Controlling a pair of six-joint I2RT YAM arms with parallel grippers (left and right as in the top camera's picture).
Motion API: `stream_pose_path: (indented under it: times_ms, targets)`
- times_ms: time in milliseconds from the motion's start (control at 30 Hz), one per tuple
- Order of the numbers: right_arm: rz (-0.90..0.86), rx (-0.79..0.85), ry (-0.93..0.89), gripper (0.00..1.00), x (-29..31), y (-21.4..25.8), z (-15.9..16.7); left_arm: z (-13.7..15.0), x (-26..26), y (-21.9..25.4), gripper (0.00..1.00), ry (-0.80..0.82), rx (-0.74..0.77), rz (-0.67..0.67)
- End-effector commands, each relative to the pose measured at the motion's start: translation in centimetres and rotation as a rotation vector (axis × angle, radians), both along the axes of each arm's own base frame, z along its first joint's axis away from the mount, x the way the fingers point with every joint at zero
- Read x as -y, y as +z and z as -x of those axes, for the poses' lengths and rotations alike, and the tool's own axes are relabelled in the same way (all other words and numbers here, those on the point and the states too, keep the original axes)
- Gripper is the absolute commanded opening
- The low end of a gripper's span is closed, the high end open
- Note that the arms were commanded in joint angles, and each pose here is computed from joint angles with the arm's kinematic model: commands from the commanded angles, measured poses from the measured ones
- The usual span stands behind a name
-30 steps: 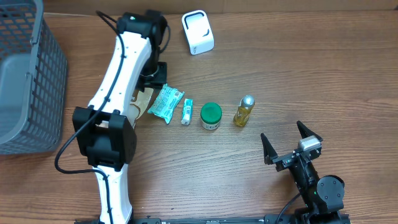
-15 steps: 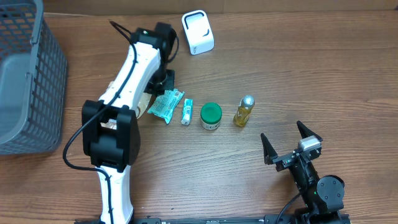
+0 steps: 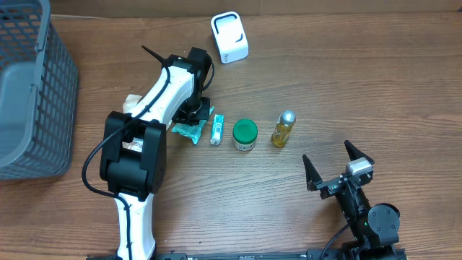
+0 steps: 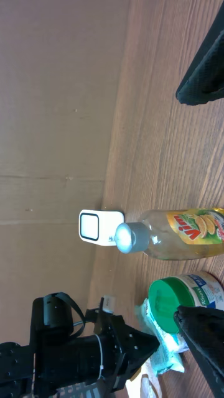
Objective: Scan the item barcode
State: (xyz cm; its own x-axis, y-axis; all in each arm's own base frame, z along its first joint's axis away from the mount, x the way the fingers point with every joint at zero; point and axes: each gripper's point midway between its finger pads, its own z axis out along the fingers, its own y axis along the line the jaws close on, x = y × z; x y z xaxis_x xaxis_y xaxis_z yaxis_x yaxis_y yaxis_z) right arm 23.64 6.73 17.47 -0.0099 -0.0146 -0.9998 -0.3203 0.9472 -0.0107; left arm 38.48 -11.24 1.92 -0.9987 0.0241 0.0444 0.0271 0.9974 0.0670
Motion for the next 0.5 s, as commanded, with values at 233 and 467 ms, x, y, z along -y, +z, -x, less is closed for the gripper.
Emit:
stream_pose_path:
  times_ms: [233,467]
  targets:
    - [0.002,0.001,-0.013,1.00,0.2,-0.2,-0.1,1.0,1.5,0.7,0.04,0.003,-0.048,0.058]
    - [0.002,0.001,-0.013,1.00,0.2,-0.2,-0.1,-0.3,0.2,6.8,0.04,0.038,0.063,0.093]
